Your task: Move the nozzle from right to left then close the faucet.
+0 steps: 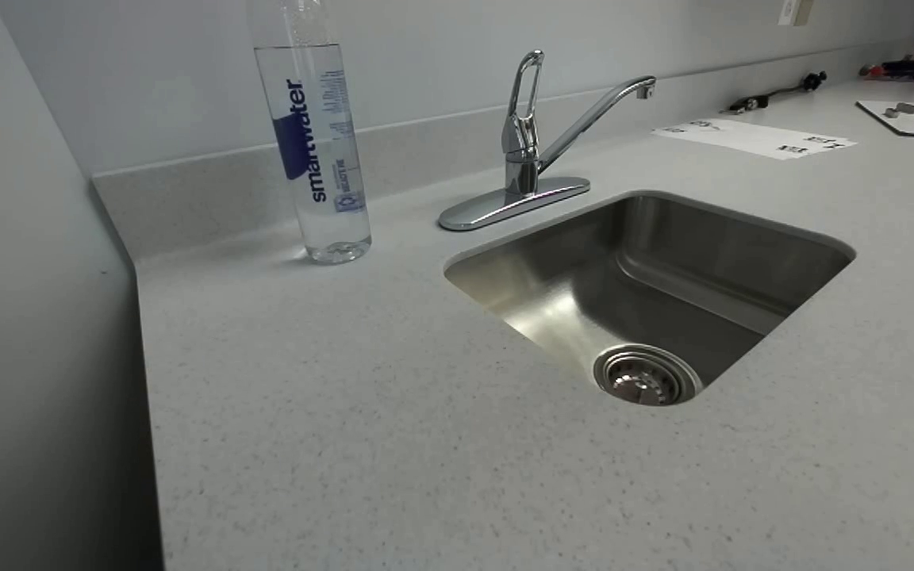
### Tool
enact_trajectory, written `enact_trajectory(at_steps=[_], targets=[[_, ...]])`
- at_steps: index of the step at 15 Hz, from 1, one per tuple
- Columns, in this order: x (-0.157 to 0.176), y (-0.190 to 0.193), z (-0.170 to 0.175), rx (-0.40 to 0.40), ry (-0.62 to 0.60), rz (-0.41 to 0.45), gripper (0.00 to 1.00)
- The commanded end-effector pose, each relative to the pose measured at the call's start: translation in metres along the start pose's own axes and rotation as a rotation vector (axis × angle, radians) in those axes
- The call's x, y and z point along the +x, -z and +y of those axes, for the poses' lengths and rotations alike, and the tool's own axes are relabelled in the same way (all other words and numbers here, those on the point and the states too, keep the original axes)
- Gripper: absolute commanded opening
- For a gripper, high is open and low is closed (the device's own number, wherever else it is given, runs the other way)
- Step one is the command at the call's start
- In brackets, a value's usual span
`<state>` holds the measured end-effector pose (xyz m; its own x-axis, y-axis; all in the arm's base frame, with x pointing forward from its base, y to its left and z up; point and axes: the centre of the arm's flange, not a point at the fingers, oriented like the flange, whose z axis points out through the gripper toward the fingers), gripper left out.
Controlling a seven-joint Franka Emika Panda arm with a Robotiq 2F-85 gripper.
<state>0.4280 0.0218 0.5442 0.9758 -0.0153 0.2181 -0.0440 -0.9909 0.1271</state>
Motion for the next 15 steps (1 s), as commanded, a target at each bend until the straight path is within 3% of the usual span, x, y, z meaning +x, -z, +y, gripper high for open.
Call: enact_trajectory(at_steps=[1,11,12,15], targets=[[0.0,0.0,0.0,0.0,0.0,0.0,1.0],[0.0,0.0,0.0,0.0,0.0,0.0,1.0],[0.069,0.022,-0.021,0.005,0.009,-0.01,1.0],[0.103,0.036,-0.022,0.02,0.0,0.014,1.0]])
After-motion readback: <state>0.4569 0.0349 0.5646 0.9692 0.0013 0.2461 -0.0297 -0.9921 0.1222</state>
